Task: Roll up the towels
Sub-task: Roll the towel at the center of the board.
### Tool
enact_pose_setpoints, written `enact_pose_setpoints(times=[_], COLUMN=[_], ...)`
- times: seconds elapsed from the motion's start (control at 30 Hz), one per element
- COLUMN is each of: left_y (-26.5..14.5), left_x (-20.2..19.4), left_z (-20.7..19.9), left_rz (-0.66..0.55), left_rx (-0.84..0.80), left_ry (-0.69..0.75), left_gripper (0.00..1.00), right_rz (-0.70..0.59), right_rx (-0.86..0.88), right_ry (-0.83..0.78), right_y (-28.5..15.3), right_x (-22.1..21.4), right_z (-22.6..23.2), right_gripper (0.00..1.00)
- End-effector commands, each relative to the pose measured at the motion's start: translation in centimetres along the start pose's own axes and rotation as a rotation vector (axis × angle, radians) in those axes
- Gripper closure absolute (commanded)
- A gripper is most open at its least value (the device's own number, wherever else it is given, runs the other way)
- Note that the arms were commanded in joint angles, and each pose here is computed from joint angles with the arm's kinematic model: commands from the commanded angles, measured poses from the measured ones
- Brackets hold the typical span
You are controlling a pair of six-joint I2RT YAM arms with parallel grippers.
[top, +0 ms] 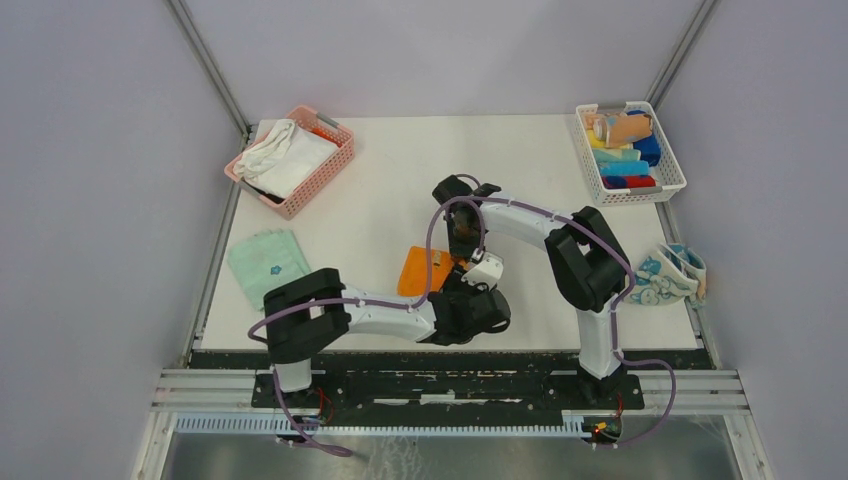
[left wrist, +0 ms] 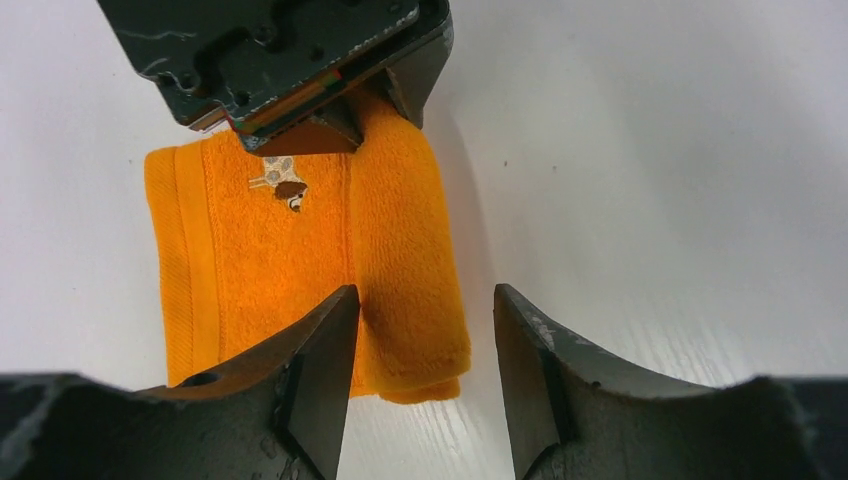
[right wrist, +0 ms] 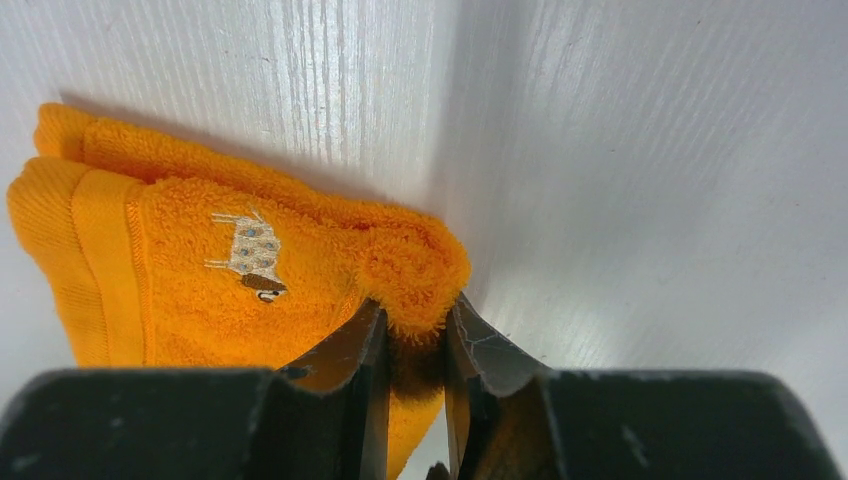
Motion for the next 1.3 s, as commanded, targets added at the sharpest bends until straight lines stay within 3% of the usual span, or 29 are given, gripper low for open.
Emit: enact_pose_setpoints(times=[0.0, 0.1, 0.27, 0.43, 0.63, 0.9, 1.1, 1.27], left_y=[0.7, 1.2, 1.3, 1.1, 1.6, 2.2, 2.8, 3.3], left_x=[0.7, -0.5, -1.7, -2.5, -4.2, -8.2, -8.4, -9.3], left_z=[0.5, 0.0, -0.1, 1.5, 3.4, 6.8, 7.4, 7.1], left_rz=[-0.001, 0.033, 0.071, 0.1, 0.126, 0.145, 0.173, 0.236], left_rx=[0.105, 0.108, 0.095, 0.016, -0.216, -0.374, -0.536, -0.575], left_ry=[0.042, 0.064, 0.046, -0.103, -0.448, -0.809, -0.995, -1.041], left_gripper=[0.42, 0.47, 0.66, 0.8, 0.84, 0.85, 0.85, 0.84], right_rz=[0.014, 0.02, 0.029, 0.007, -0.045, -0.011, 0.048, 0.085], right_rx=[-0.017, -0.008, 0.023, 0.135, 0.34, 0.675, 0.789, 0.769], right_ry=[0.002, 0.004, 0.009, 0.038, 0.059, 0.23, 0.309, 0.374], right_y=[0.1, 0.0, -0.3, -1.6, -4.3, -5.5, -3.3, -0.5], right_x=[0.1, 0.1, 0.1, 0.9, 2.0, 2.7, 1.9, 1.3], right_z=[-0.2, 0.0, 0.3, 1.3, 3.5, 5.6, 6.6, 6.5], right_gripper=[0.75, 0.75, 0.75, 0.68, 0.52, 0.36, 0.34, 0.34])
Point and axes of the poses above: each gripper's point midway between its finger pads, its own y axis out along the fingers, its own z axis along the line the jaws close on, x = y × z, the point moved 2 cm from there along -y, back along the fingers, and after that the axes turned 15 degrees about y, right-handed, at the moved point
